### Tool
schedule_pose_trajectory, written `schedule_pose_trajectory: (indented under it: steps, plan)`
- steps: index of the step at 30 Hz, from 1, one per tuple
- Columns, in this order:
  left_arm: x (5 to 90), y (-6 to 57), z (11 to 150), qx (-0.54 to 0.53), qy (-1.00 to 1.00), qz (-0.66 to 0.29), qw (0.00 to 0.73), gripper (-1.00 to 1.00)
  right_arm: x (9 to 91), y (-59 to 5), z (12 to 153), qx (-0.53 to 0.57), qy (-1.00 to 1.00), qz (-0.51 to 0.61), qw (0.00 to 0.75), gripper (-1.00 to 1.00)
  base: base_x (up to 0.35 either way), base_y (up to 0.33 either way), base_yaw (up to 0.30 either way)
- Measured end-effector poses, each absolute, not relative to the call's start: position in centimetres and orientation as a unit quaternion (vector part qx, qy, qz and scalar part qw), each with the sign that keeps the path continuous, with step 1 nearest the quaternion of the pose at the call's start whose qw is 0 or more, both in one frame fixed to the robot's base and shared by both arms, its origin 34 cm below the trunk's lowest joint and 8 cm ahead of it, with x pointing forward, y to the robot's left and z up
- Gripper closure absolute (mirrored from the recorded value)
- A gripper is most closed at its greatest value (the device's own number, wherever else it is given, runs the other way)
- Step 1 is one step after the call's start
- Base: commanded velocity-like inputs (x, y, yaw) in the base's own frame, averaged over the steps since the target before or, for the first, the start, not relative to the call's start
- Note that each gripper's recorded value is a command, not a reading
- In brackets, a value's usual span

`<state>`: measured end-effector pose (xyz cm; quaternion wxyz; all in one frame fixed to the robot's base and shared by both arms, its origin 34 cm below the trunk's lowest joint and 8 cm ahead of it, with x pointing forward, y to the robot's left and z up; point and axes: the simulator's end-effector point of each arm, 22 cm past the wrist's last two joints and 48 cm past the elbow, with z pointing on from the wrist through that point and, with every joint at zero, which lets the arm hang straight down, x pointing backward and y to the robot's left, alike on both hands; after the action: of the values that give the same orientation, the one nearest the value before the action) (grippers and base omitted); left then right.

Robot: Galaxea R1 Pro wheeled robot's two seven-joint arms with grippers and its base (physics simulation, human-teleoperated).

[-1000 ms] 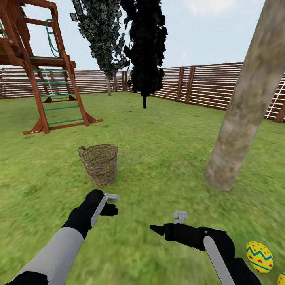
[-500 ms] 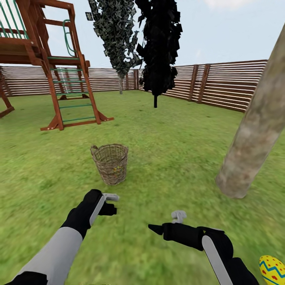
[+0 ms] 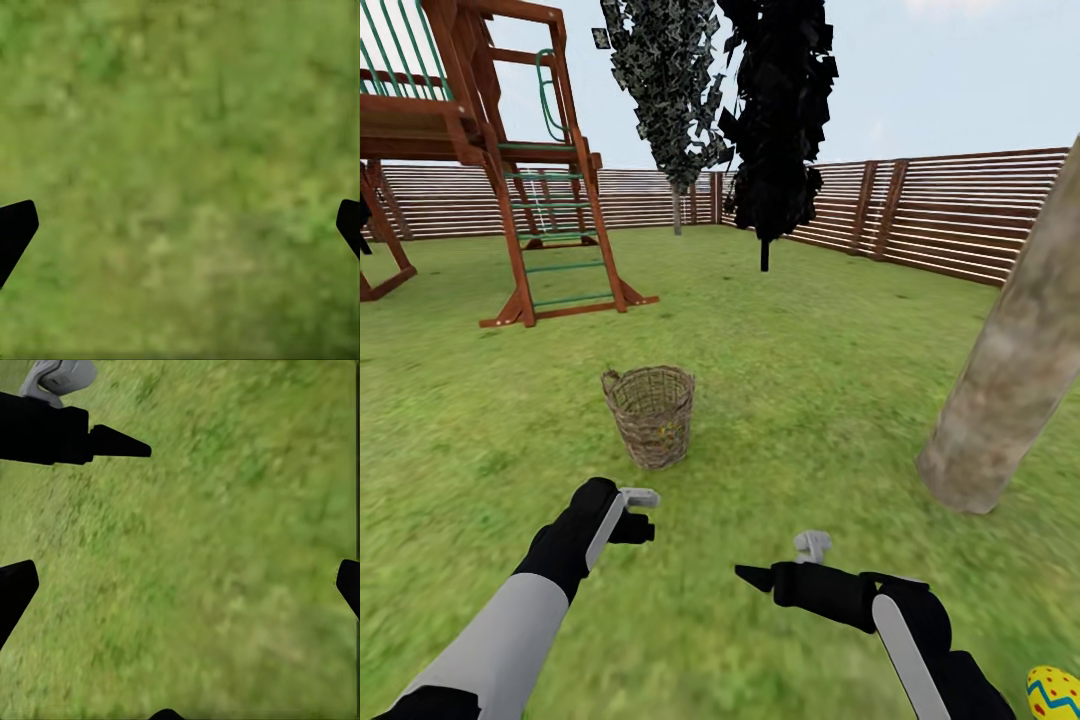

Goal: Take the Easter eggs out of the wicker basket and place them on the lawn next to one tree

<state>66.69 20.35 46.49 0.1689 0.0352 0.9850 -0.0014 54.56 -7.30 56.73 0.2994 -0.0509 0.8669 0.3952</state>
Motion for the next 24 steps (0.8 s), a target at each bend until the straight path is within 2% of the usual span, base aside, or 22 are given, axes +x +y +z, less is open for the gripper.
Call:
schedule_pose_trajectory:
  steps: [24]
  plan:
    - [67.8, 20.2, 51.7, 0.036, 0.985, -0.002, 0.168, -1.00, 55.6, -7.1, 62.1, -0.052, 0.864, 0.401, 0.299, -1.00, 0.000, 0.000, 0.000]
